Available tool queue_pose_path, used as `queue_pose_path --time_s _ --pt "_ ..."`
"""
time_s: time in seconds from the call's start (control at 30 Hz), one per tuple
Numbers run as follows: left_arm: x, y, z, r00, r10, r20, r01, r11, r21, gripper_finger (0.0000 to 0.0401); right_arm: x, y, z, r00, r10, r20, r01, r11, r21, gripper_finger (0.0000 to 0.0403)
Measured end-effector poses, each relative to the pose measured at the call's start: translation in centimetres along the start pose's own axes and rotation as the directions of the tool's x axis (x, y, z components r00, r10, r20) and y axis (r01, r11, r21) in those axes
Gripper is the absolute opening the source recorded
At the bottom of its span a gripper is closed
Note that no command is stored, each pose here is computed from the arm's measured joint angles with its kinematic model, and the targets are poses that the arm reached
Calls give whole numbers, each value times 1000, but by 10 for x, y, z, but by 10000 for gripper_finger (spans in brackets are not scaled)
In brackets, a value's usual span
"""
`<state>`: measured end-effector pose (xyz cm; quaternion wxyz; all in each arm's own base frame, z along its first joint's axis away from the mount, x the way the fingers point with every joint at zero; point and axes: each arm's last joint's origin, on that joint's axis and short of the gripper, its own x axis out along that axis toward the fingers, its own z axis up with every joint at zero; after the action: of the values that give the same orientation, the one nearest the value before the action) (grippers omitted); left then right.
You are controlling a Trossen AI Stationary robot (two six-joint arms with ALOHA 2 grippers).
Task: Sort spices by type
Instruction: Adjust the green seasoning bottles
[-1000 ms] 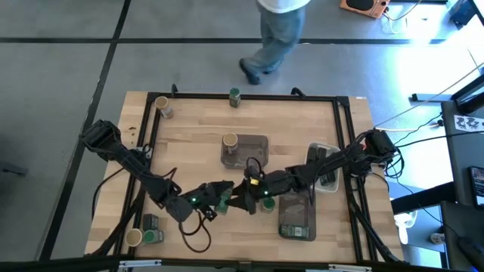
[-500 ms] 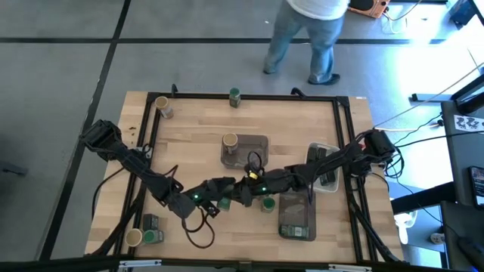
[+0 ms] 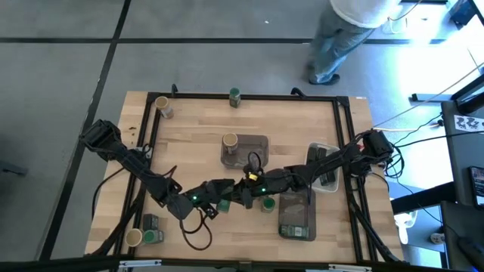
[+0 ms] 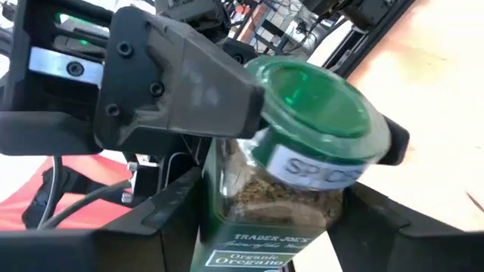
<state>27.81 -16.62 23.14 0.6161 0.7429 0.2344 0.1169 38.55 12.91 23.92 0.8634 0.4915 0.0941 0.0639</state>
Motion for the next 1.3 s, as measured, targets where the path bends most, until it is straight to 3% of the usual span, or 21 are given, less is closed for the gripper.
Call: queue_pose_path --time_s 0.27,0.9,1.3 --pt "-18 -2 8 1000 0 19 -1 999 40 260 0 -1 -2 999 7 -47 -8 1000 -28 216" --pt "-40 -2 14 1000 14 17 -12 995 -98 262 -1 1 1 998 30 -63 -35 996 -88 207" --pt "-39 -18 3 976 9 -219 -57 975 -214 263 -2 2 -1 991 51 -123 -64 992 -107 209"
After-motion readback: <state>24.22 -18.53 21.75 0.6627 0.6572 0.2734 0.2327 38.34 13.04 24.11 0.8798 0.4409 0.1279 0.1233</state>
